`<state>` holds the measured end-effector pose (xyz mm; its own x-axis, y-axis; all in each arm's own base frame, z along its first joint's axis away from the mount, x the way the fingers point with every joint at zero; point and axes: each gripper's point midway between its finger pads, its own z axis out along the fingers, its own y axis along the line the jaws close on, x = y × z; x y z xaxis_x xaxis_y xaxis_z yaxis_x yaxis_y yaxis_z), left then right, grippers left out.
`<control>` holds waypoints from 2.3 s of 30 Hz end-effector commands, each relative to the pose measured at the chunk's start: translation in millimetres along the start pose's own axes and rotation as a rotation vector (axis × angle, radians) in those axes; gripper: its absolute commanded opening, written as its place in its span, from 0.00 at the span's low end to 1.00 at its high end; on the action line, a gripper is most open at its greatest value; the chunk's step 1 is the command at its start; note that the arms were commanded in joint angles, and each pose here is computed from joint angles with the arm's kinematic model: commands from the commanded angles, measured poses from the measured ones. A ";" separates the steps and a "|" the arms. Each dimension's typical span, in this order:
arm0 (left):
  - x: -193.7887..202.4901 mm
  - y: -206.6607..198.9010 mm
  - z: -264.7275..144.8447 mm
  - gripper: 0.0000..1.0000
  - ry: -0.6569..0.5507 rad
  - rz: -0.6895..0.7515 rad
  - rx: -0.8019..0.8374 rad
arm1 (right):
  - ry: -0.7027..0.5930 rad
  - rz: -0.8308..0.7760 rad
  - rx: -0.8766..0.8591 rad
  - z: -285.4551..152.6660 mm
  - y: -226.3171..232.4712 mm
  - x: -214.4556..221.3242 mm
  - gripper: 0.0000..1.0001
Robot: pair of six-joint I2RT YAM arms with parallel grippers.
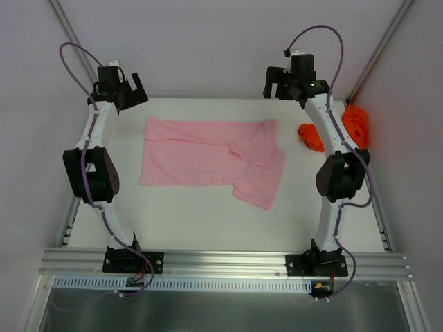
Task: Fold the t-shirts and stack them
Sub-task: Fold the flattened tshirt in 1/3 of the way
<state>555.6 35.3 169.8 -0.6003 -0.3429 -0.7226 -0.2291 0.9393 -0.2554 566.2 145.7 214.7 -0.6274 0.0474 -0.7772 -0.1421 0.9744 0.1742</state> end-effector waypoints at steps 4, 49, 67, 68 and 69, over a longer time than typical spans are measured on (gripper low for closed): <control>24.4 -5.2 -56.4 0.99 -0.053 -0.066 0.048 | 0.027 -0.026 0.010 -73.0 -8.0 41.0 0.96; 102.9 40.7 45.1 0.52 0.180 -0.201 -0.150 | 0.174 0.081 0.079 -87.6 -28.3 146.9 0.97; 116.9 42.4 45.4 0.45 0.269 -0.130 -0.141 | 0.163 0.089 0.116 -90.5 -35.4 149.2 0.97; 119.5 43.1 47.0 0.44 0.277 -0.116 -0.141 | 0.164 0.089 0.118 -90.4 -35.8 149.8 0.97; 121.2 45.0 47.5 0.42 0.282 -0.107 -0.147 | 0.164 0.090 0.120 -90.4 -36.0 149.8 0.97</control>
<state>505.2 36.1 36.3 -0.7248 -0.4920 -0.4823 -0.4428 0.8690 -0.2209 399.7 100.3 131.1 -0.7887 0.0774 -0.6099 -0.0180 0.9887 0.1488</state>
